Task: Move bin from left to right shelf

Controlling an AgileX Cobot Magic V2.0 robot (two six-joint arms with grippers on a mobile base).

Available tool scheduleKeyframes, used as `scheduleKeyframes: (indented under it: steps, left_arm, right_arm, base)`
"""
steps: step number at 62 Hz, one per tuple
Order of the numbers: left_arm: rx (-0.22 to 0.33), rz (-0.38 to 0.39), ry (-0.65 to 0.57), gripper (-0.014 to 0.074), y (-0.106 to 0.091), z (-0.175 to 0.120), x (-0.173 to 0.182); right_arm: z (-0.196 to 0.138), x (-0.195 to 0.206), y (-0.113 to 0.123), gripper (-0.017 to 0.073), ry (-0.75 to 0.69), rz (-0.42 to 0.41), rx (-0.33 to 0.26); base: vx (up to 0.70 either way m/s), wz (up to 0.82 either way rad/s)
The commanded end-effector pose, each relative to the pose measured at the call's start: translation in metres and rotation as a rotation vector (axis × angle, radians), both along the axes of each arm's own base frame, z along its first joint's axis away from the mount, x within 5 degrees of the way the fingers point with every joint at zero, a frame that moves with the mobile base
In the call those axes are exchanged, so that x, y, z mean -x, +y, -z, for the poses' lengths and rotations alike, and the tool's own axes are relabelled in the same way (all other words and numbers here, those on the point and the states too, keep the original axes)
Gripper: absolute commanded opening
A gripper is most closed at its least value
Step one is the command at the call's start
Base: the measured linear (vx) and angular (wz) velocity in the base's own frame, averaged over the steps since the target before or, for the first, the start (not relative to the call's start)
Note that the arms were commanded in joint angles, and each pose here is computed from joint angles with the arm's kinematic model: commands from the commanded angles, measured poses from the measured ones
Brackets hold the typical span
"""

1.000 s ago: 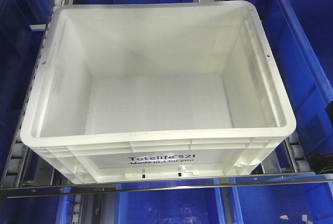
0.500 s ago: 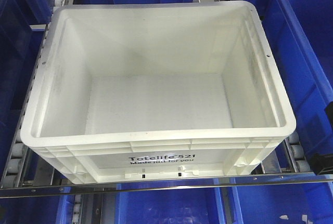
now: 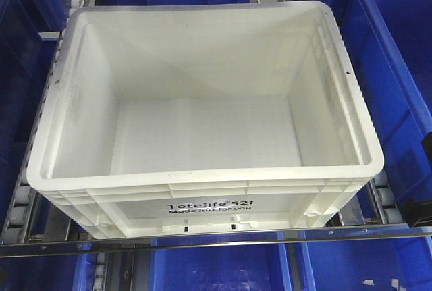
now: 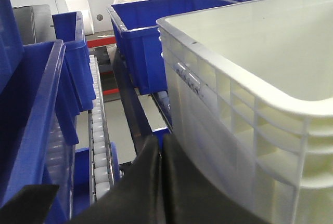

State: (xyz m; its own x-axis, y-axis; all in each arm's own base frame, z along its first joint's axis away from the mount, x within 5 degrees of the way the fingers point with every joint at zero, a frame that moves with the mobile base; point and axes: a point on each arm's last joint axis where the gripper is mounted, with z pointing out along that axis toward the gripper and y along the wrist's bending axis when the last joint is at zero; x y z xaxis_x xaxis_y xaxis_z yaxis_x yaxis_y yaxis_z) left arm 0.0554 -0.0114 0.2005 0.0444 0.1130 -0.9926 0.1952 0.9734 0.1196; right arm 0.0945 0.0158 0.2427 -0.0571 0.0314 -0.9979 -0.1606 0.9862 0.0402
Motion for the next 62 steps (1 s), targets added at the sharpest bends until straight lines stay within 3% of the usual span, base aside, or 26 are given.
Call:
scheduleKeyframes:
  steps: [1,24,31,40,56,62]
  left_arm:
    - [0.028,0.001,-0.098,-0.0008,0.001,-0.013,0.002]
    - [0.028,0.001,-0.098,-0.0008,0.001,-0.013,0.002]
    - [0.028,0.001,-0.098,-0.0008,0.001,-0.013,0.002]
    - [0.028,0.001,-0.098,-0.0008,0.001,-0.013,0.002]
    - [0.028,0.001,-0.098,-0.0008,0.001,-0.013,0.002]
    - [0.028,0.001,-0.098,-0.0008,0.001,-0.013,0.002]
  right_arm:
    - [-0.016,-0.001,-0.002,-0.0007,-0.093,0.022,-0.012]
    - [-0.016,-0.001,-0.002,-0.0007,-0.094,0.023,-0.012]
    - [-0.016,-0.001,-0.001,-0.0007,-0.107,0.007,0.047]
    - [-0.015,0.008,0.001,-0.0007,-0.140,-0.026,0.069]
    - [0.037,0.033,-0.005,-0.0007,-0.177,-0.020,-0.010]
    - [0.040,0.040,-0.005,-0.0007,-0.161,-0.026,0.007]
  base:
    - [0.00,0.00]
    - [0.00,0.00]
    - [0.00,0.00]
    - [0.00,0.00]
    - [0.00,0.00]
    - [0.00,0.00]
